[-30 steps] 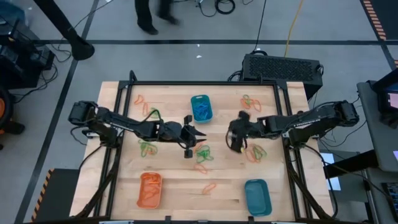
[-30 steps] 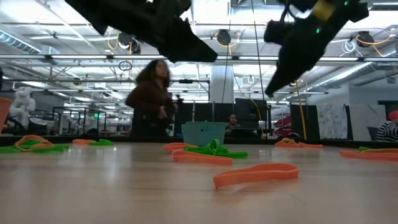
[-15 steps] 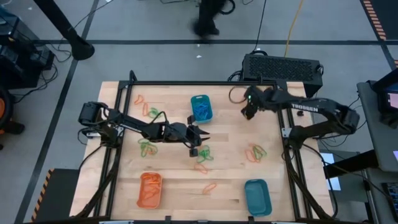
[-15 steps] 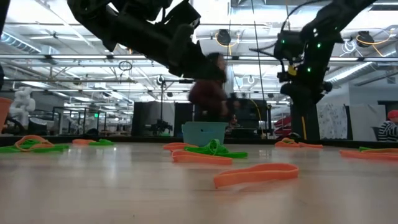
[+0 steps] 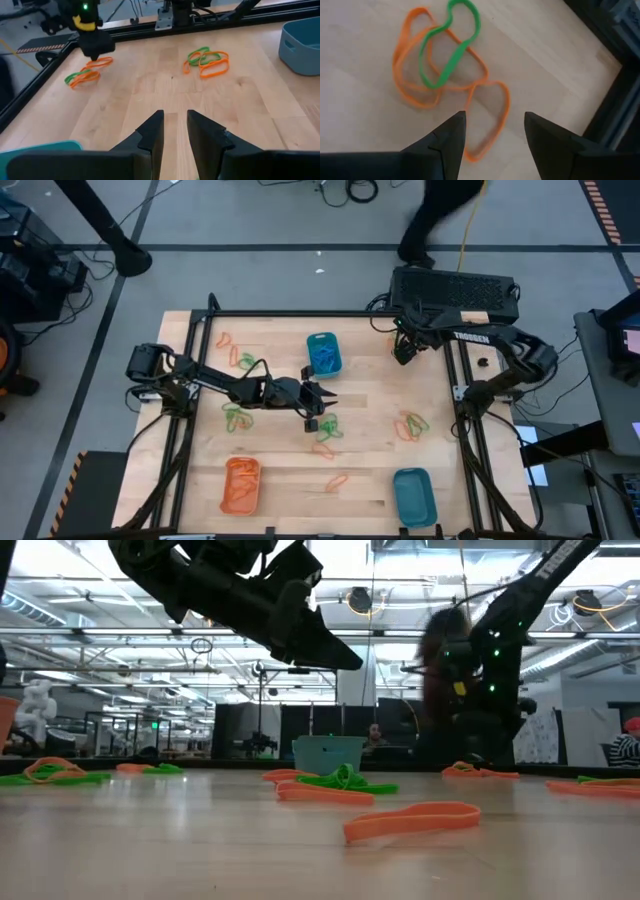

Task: Sort rubber bands into baskets
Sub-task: Put the orange rubber band into the orange bin

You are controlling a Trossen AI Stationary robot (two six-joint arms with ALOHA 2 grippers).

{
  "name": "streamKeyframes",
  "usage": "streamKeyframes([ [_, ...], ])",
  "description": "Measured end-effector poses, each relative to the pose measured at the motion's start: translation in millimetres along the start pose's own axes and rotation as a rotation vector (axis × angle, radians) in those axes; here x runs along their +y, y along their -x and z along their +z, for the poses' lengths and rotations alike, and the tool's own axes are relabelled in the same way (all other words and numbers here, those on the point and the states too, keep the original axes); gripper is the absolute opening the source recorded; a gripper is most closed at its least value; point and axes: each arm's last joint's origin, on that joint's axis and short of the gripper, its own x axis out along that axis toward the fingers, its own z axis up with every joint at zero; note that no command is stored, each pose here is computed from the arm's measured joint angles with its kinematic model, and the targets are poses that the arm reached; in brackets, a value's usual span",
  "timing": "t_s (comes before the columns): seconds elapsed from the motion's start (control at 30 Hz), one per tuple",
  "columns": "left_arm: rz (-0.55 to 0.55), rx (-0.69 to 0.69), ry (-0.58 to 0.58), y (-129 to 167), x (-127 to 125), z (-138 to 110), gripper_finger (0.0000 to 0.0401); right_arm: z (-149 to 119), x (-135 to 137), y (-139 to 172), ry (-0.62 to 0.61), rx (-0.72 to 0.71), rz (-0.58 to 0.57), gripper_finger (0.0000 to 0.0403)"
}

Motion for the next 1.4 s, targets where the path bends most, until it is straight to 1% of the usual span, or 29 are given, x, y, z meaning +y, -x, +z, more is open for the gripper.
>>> streamKeyframes([
  [0.13, 0.000, 0.002, 0.000, 0.0, 0.0, -0.2, 0.0093, 2.6, -0.4, -13.7, 0.003, 0.027, -0.001, 0.0194],
  [0.27, -0.002, 0.015, -0.002, 0.0, -0.1, -1.4, 0.0093, 2.0, 1.7, -23.2, 0.016, 0.072, 0.084, 0.0194],
  [0.4, -0.002, 0.036, -0.010, -0.1, 0.4, -3.5, 0.0093, 2.9, 2.9, -29.0, 0.023, 0.089, 0.100, 0.0193],
  [0.47, -0.001, 0.040, -0.010, -0.2, 1.1, -4.0, 0.0093, 2.8, 2.9, -29.9, 0.023, 0.093, 0.101, 0.0184],
  [0.53, 0.000, 0.041, -0.010, -0.2, 1.3, -4.1, 0.0093, 2.7, 3.0, -29.5, 0.022, 0.092, 0.108, 0.0167],
  [0.67, 0.000, 0.043, -0.010, -0.2, 1.2, -4.3, 0.0093, 2.1, 2.7, -26.5, 0.015, 0.086, 0.124, 0.0114],
  [0.8, 0.000, 0.044, -0.010, -0.2, 1.2, -4.3, 0.0093, 1.7, 3.8, -25.6, 0.010, 0.091, 0.175, 0.0063],
  [1.0, -0.001, 0.044, -0.005, -0.2, 1.1, -4.3, 0.0093, 0.7, 4.5, -24.6, 0.016, 0.099, 0.191, 0.0007],
  [1.17, 0.000, 0.044, -0.004, -0.2, 1.2, -4.3, 0.0093, -6.0, 1.1, -13.7, 0.036, 0.118, 0.201, 0.0002],
  [1.3, 0.000, 0.044, -0.004, -0.2, 1.2, -4.3, 0.0093, -8.3, -0.4, 8.1, 0.046, 0.061, 0.207, 0.0001],
  [1.4, 0.000, 0.043, -0.009, -0.2, 1.3, -4.2, 0.0093, -10.2, 3.9, 28.5, 0.056, -0.017, 0.274, 0.0001],
])
